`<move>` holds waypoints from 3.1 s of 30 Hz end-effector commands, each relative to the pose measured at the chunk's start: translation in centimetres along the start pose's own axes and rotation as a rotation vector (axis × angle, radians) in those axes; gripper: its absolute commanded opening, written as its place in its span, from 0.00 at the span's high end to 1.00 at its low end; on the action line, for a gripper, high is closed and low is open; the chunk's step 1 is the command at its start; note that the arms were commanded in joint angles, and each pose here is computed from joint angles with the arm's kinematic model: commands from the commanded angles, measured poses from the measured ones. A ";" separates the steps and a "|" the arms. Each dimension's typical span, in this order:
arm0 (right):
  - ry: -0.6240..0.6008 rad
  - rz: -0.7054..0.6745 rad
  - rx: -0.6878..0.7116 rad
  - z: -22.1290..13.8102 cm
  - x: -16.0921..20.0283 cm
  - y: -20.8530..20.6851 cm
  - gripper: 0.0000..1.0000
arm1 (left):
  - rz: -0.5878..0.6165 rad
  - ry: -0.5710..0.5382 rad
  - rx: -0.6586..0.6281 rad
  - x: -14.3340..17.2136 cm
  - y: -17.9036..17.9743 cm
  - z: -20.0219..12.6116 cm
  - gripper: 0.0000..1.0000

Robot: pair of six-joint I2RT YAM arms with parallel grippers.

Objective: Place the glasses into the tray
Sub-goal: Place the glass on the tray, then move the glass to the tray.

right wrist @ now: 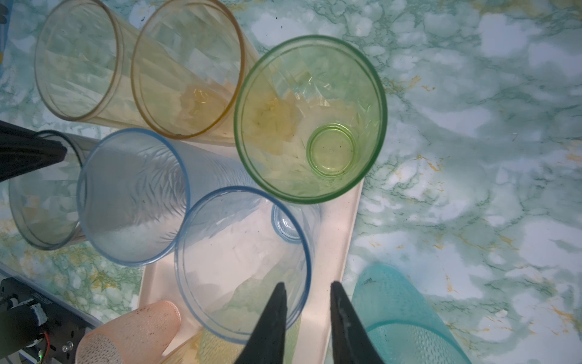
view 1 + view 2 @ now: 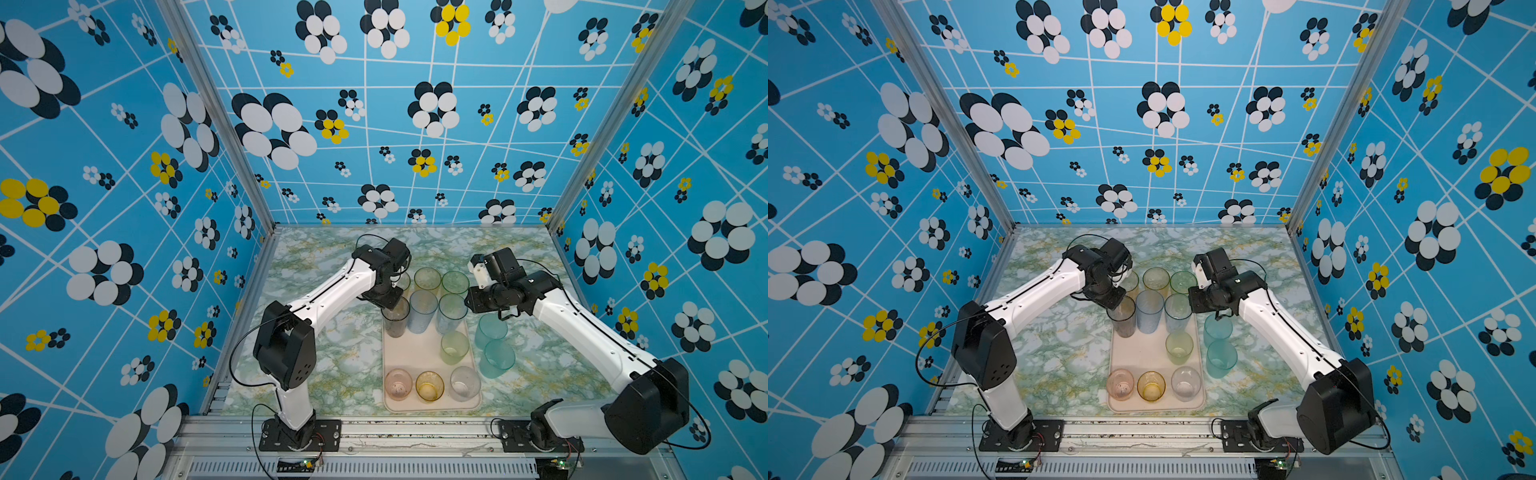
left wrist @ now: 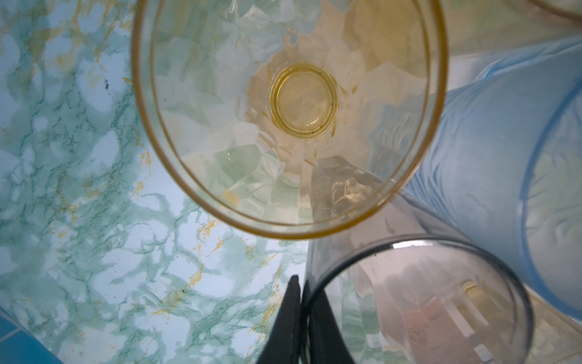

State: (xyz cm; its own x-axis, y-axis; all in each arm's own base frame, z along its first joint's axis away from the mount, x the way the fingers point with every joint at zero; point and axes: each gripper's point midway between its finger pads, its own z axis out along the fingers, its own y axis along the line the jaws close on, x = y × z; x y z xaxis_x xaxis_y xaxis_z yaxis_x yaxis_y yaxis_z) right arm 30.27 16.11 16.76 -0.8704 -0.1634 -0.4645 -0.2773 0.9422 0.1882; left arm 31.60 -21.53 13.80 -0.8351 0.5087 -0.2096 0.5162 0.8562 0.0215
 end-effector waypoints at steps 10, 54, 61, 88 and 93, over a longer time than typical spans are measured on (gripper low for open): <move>0.045 -0.007 0.031 0.5 0.3 0.2 0.75 | 0.004 0.016 0.014 0.7 0.4 0.7 0.91; 0.020 -0.042 0.187 0.8 -0.6 -0.8 0.94 | 0.011 0.043 0.034 1.0 0.4 1.5 0.91; 0.015 -0.039 0.187 0.9 -0.8 -0.8 0.82 | 0.013 0.047 0.025 1.1 0.6 1.4 0.90; -0.052 -0.191 -0.056 -2.3 -2.7 7.0 0.76 | 0.011 0.047 0.026 0.9 0.6 1.8 0.90; -0.003 -0.222 -0.074 -0.7 -2.5 8.4 0.76 | 0.015 0.040 0.024 0.8 0.6 1.5 0.90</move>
State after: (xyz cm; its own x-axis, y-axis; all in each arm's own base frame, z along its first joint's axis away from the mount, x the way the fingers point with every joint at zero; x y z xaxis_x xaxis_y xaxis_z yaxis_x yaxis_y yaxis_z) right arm 30.07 23.21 20.21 -0.7870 -0.3297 -0.5215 -0.4560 0.8802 0.1316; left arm 32.09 -21.33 13.63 -0.8293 0.5123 -0.2231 0.5257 0.8507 -0.0007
